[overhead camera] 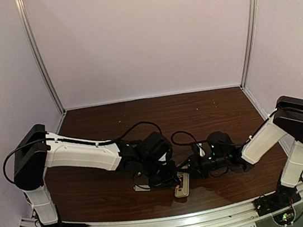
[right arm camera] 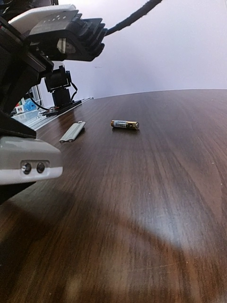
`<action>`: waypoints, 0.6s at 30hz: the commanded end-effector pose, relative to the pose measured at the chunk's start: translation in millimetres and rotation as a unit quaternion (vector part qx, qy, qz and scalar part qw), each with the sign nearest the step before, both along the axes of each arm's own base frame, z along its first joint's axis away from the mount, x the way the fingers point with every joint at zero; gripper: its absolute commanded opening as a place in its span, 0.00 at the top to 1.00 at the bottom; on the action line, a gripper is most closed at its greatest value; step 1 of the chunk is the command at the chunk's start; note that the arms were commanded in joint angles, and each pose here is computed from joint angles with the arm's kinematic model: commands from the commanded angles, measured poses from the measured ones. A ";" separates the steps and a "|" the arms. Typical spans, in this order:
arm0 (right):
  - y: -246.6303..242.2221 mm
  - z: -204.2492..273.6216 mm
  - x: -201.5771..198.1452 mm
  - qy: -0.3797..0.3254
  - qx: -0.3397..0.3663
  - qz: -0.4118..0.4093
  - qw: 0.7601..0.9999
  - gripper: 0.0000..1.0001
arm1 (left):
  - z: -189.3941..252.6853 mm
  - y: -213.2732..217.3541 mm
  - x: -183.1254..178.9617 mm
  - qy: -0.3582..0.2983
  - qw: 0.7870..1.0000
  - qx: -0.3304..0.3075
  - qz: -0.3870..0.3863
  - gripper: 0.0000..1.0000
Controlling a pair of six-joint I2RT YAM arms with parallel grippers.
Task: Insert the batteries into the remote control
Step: Place the battery in the battery compartment.
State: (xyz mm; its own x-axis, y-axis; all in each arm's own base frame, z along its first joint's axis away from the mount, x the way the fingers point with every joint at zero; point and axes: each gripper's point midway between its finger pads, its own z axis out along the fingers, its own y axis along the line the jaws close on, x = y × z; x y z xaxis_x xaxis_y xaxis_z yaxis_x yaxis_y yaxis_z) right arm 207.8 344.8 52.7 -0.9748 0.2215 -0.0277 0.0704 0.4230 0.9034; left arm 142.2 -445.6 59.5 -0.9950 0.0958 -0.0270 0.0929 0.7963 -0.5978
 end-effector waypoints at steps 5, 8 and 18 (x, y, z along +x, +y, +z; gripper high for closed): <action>18.8 38.9 -1.2 -0.009 0.099 0.016 0.995 1.00 | -17.3 7.4 9.2 -0.005 0.999 0.033 0.020 0.82; 18.2 38.6 -2.4 -0.004 0.110 0.015 0.994 1.00 | -17.5 10.2 8.2 -0.006 0.999 0.038 0.020 0.81; 15.6 38.6 -5.2 0.001 0.128 0.011 0.992 1.00 | -0.3 6.9 11.0 -0.035 0.999 0.028 0.011 0.73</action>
State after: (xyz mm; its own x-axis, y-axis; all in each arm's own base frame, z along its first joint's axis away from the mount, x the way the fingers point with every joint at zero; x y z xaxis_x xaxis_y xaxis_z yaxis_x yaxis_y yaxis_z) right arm 204.7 348.2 51.4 -0.9681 0.2434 0.0590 0.1369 0.3170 0.9385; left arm 146.8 -440.5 56.7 -0.9963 0.0762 -0.0402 0.0855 0.8169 -0.5704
